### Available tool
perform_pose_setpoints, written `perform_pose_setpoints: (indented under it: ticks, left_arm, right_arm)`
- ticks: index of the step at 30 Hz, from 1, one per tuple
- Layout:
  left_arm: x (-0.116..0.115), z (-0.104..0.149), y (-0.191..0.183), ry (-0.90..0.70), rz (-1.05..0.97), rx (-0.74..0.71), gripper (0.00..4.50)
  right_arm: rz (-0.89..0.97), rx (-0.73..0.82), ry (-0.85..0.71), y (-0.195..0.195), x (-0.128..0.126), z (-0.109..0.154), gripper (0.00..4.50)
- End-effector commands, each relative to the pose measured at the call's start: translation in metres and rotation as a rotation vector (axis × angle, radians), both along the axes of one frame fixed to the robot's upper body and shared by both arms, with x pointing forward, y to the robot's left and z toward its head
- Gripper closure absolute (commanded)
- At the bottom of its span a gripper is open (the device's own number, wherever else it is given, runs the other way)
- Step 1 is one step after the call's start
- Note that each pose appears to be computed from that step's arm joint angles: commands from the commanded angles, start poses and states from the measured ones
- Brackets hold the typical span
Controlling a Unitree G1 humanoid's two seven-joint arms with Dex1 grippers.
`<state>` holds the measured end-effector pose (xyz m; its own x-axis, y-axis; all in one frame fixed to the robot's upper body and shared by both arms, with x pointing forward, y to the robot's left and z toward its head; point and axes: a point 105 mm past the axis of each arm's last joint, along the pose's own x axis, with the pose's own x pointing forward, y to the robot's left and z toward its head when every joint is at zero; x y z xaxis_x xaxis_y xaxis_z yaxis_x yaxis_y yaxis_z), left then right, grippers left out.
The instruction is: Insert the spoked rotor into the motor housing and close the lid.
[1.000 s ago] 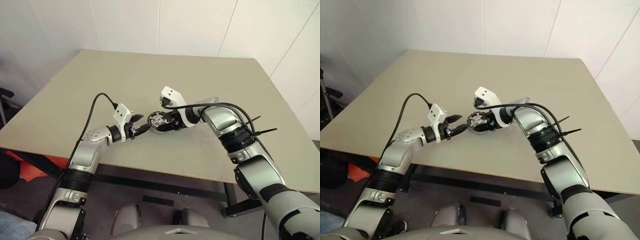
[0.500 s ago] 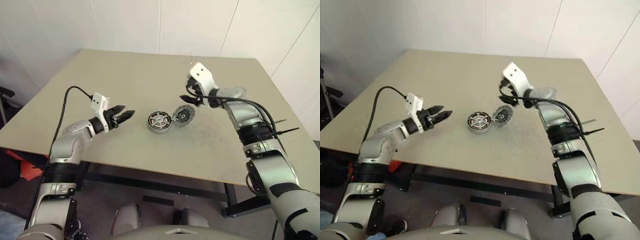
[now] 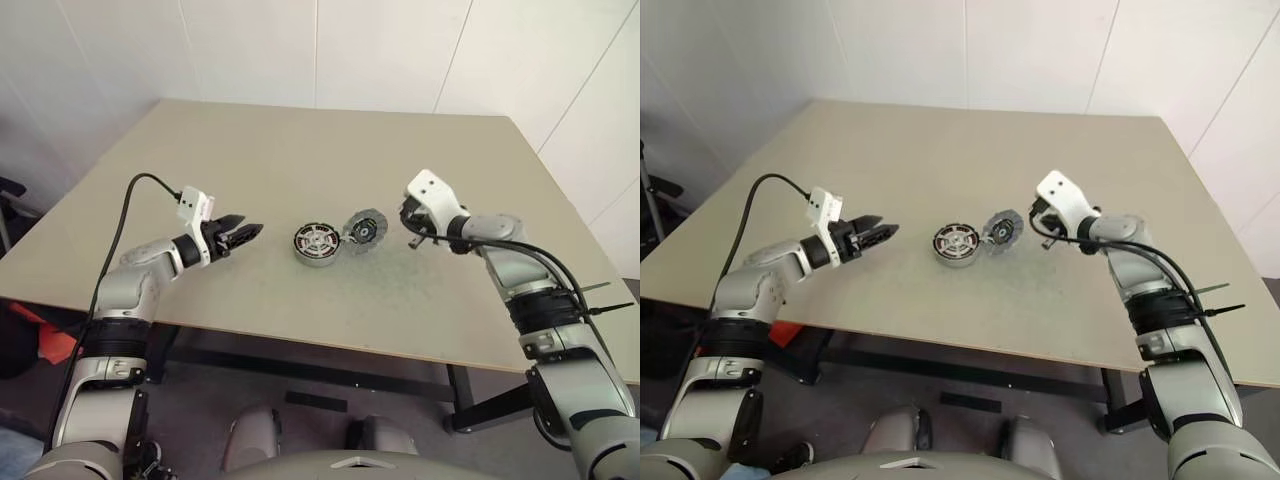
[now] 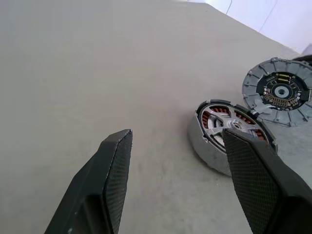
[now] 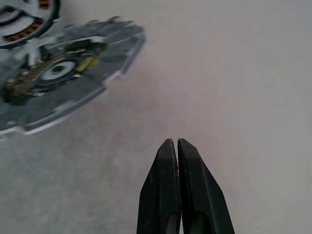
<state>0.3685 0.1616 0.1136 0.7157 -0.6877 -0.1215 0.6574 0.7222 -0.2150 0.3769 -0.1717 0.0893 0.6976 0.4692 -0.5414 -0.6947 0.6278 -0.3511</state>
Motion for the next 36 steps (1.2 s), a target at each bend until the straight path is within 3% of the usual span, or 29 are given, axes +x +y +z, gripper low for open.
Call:
perform_pose_setpoints:
  ticks: [1,13,17,30,36]
  left_arm:
    - [0.003,0.02,-0.002,-0.069,-0.014,0.001,1.39]
    - [0.003,0.017,0.003,-0.072,0.016,0.015,1.39]
    - [0.006,0.02,0.006,-0.086,0.035,0.022,1.39]
    - [0.01,0.027,0.011,-0.121,0.066,0.043,1.39]
    - [0.008,0.023,0.007,-0.105,0.047,0.043,1.39]
  right_arm:
    - [0.025,0.025,-0.04,0.013,0.001,0.013,4.44]
    - [0.231,0.227,-0.081,0.074,-0.011,0.071,4.44]
    - [0.275,0.226,-0.079,0.084,-0.013,0.075,4.44]
    - [0.219,0.296,0.08,0.127,-0.001,0.01,4.44]
    - [0.176,0.28,0.131,0.125,0.0,-0.02,4.44]
